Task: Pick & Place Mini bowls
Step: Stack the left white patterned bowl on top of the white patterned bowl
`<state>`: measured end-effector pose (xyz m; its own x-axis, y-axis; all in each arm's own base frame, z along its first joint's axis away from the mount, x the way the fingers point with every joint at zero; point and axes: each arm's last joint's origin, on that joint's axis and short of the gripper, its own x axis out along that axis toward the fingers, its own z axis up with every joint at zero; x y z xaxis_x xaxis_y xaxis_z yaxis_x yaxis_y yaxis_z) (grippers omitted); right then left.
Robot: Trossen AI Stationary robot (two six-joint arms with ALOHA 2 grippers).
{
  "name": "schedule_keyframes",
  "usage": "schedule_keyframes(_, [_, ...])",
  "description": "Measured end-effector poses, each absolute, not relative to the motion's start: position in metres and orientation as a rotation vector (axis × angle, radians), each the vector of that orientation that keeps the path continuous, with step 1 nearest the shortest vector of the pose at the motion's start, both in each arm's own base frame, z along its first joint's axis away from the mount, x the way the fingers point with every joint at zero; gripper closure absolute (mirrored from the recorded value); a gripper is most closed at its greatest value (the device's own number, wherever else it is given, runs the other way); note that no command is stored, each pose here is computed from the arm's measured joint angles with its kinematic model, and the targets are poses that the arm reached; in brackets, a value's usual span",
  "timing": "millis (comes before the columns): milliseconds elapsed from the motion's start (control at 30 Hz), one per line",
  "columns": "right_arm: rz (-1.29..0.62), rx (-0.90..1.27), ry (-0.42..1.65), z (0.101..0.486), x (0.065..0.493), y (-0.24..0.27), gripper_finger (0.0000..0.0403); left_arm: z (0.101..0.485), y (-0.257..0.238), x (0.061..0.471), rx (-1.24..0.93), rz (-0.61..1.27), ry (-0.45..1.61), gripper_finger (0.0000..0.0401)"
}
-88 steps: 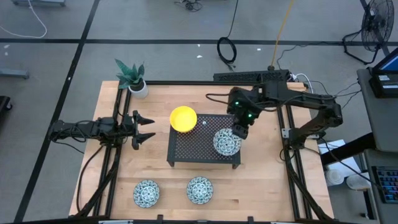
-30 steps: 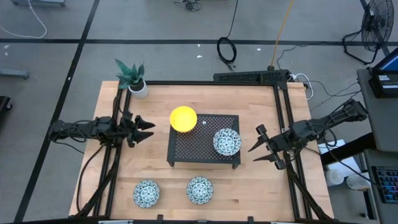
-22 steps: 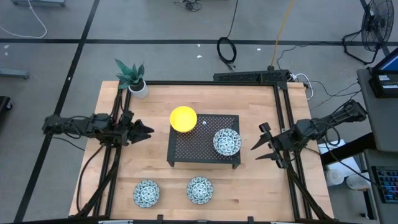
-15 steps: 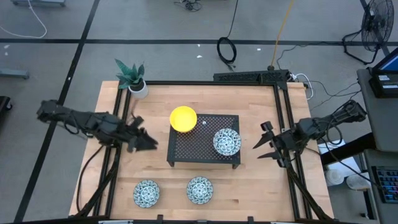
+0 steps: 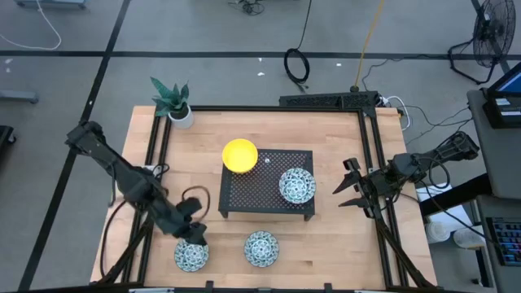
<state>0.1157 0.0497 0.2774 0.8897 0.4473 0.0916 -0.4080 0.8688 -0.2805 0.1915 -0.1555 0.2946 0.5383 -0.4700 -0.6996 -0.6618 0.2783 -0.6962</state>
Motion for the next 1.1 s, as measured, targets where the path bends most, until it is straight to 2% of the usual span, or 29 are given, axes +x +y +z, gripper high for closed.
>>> schedule_keyframes(133, [0.448,-0.258,-0.156,0.278,0.116,0.050,0.0234,0.268,-0.177,0.182,-1.407,0.422,1.255,0.0213])
schedule_keyframes(367, [0.453,-0.219,-0.125,0.276,0.116,0.050,0.0234,0.238,-0.206,0.170,-1.397,0.650,1.383,0.0234])
schedule_keyframes(767, [0.453,-0.207,-0.128,0.276,0.116,0.050,0.0234,0.217,-0.219,0.167,-1.321,0.752,1.389,0.0228])
schedule_keyframes(1100, [0.456,-0.156,-0.109,0.275,0.117,0.050,0.0234,0.208,-0.211,0.160,-1.177,0.869,1.418,0.0248])
